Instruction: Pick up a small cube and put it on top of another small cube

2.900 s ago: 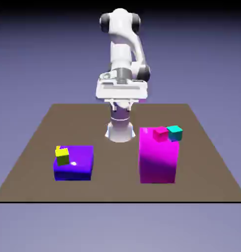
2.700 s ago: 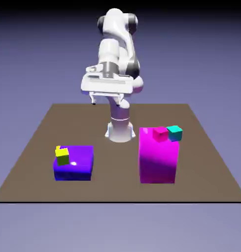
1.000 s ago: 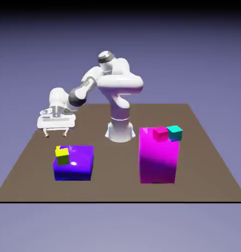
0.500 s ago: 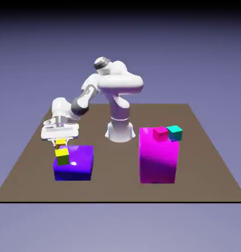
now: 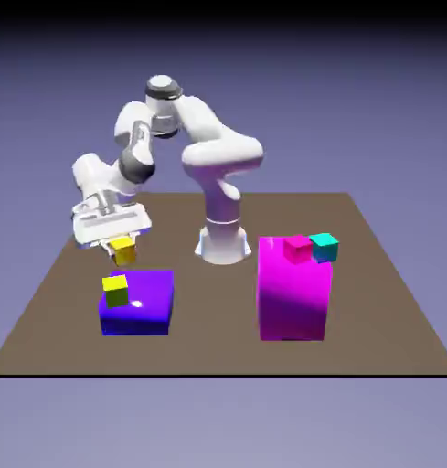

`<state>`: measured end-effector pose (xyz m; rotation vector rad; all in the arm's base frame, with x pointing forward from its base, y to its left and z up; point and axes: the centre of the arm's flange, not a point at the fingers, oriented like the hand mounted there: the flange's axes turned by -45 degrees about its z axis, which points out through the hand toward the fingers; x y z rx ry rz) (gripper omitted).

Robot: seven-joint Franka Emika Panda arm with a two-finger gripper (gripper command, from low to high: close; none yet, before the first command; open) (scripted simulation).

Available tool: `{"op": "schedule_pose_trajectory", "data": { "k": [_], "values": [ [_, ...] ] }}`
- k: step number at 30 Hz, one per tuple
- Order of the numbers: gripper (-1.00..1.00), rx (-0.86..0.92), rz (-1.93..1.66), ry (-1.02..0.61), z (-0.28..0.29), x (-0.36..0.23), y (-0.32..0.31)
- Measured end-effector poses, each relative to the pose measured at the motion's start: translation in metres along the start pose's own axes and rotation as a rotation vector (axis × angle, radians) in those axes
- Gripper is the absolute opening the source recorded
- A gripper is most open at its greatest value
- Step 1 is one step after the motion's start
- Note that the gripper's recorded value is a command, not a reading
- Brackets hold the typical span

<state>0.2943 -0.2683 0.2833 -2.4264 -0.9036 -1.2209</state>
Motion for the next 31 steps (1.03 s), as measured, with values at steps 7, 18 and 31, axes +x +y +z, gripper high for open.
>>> {"op": "schedule_pose_trajectory", "data": {
  "k": [7, 18, 31],
  "values": [
    [-1.00, 0.213, -0.164, 0.011, 0.068, 0.124, -0.036],
    [-1.00, 0.584, -0.417, 0.008, 0.162, 0.275, -0.209],
    [1.00, 0.639, -0.452, 0.004, 0.222, 0.266, -0.272]
  ]
}}
